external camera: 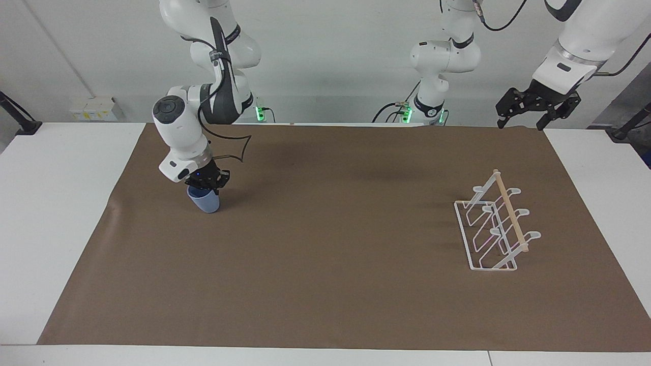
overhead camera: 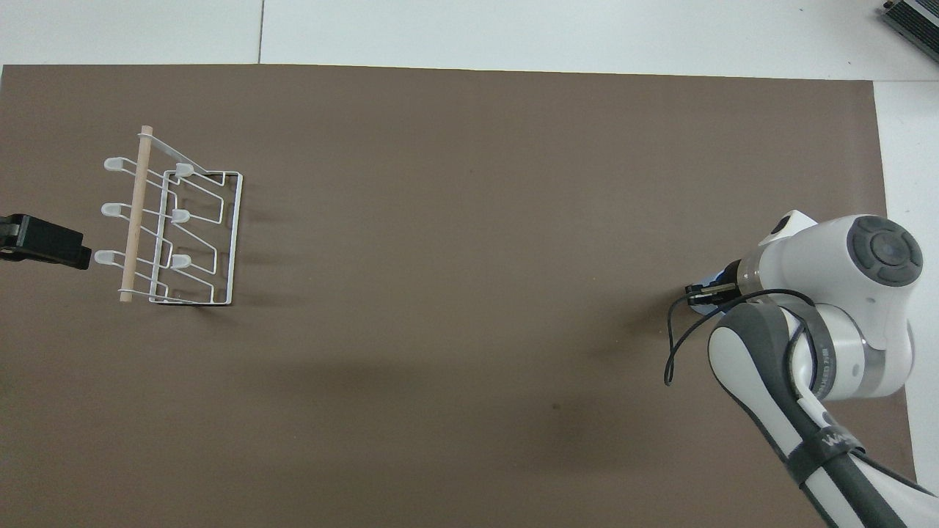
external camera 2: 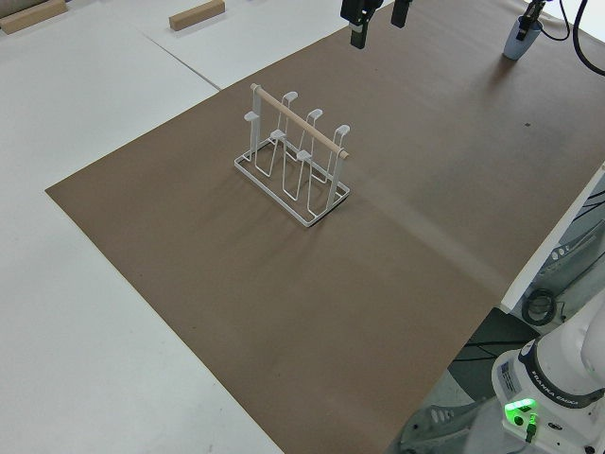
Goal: Hang cup on cup holder
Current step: 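Lower the right gripper onto the blue cup and grasp it, then lift the blue cup with the right gripper toward the left gripper, then close the left gripper on the cup held by the right gripper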
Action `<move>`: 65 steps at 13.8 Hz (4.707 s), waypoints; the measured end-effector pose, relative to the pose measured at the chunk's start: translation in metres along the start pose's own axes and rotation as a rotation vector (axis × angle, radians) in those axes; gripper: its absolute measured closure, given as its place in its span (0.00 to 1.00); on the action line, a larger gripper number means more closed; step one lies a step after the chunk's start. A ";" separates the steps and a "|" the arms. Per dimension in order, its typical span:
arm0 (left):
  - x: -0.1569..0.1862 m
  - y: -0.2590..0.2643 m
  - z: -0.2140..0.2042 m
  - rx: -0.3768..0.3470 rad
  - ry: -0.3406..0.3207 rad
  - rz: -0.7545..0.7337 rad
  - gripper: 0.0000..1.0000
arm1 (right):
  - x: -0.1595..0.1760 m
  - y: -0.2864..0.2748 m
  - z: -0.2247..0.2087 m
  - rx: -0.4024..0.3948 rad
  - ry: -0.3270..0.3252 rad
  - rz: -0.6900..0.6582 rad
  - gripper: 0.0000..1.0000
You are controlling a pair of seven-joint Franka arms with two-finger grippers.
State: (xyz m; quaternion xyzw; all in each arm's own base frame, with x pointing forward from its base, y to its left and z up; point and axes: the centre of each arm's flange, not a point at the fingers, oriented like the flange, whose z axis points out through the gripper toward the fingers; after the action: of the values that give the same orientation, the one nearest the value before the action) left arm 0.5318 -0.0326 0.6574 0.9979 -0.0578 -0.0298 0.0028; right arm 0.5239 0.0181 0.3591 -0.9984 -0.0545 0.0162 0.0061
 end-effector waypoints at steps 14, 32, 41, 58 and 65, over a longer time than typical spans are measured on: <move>0.000 0.000 0.000 0.000 0.000 0.000 0.00 | 0.030 -0.016 -0.158 -0.001 0.007 -0.033 0.95; -0.001 0.035 0.007 -0.155 0.030 0.412 0.00 | -0.011 -0.268 -0.217 0.426 0.130 -0.020 0.95; -0.021 0.061 0.036 -0.282 0.147 1.072 0.00 | -0.027 -0.341 -0.245 0.851 0.171 0.339 0.95; -0.032 0.173 0.034 -0.319 0.427 1.398 0.00 | -0.031 -0.366 -0.269 1.082 0.194 0.490 0.95; -0.030 0.172 0.021 -0.313 0.483 1.445 0.00 | -0.031 -0.369 -0.268 1.082 0.191 0.487 0.95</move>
State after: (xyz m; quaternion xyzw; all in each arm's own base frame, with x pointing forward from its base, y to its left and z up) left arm 0.4814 -0.1999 0.6394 0.6795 -0.6867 0.1900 0.1750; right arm 0.4621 0.3783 0.6330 -0.8343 0.1927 -0.0471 0.5143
